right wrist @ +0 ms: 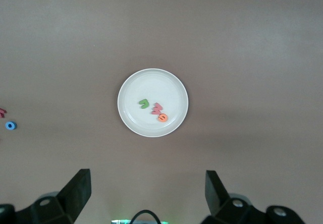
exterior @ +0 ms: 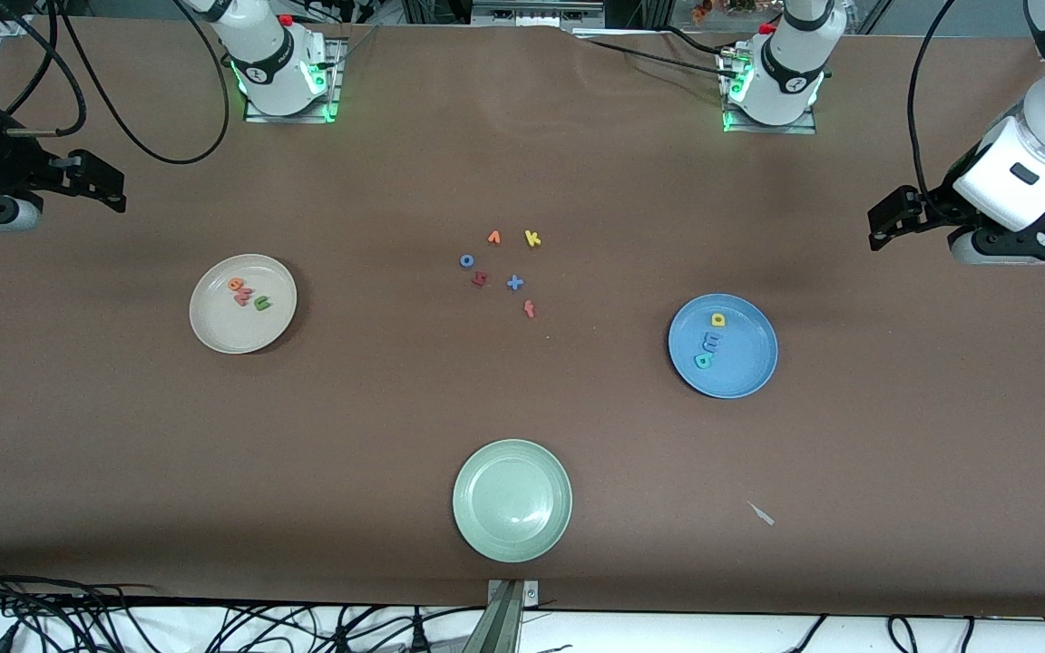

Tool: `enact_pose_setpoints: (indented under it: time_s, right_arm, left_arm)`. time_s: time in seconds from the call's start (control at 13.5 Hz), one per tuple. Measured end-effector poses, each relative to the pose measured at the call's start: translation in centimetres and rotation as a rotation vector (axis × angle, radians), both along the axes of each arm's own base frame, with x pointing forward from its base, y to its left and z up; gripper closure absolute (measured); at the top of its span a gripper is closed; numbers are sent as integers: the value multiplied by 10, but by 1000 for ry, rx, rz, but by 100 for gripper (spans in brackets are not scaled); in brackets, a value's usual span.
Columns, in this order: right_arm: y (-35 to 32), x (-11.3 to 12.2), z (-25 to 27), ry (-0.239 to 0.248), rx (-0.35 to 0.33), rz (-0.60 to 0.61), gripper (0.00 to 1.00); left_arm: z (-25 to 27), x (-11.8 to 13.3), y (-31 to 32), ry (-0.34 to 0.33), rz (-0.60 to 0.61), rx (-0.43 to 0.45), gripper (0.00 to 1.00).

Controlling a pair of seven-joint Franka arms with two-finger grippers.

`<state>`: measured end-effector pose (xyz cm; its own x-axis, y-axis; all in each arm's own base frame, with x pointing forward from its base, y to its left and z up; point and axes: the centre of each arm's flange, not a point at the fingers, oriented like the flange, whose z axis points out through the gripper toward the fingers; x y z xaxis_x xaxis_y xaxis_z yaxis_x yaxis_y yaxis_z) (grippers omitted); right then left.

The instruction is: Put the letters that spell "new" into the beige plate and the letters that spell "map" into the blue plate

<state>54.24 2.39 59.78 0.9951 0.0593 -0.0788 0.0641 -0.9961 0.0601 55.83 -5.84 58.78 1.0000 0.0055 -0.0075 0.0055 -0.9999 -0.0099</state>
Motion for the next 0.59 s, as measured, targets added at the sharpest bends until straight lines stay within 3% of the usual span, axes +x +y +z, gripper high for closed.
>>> enact_pose_setpoints:
  time_s: [0.59]
  right_arm:
    - [6,0,-1,0,26,-28,0]
  left_arm:
    - [0,0,0,2,0,0,0]
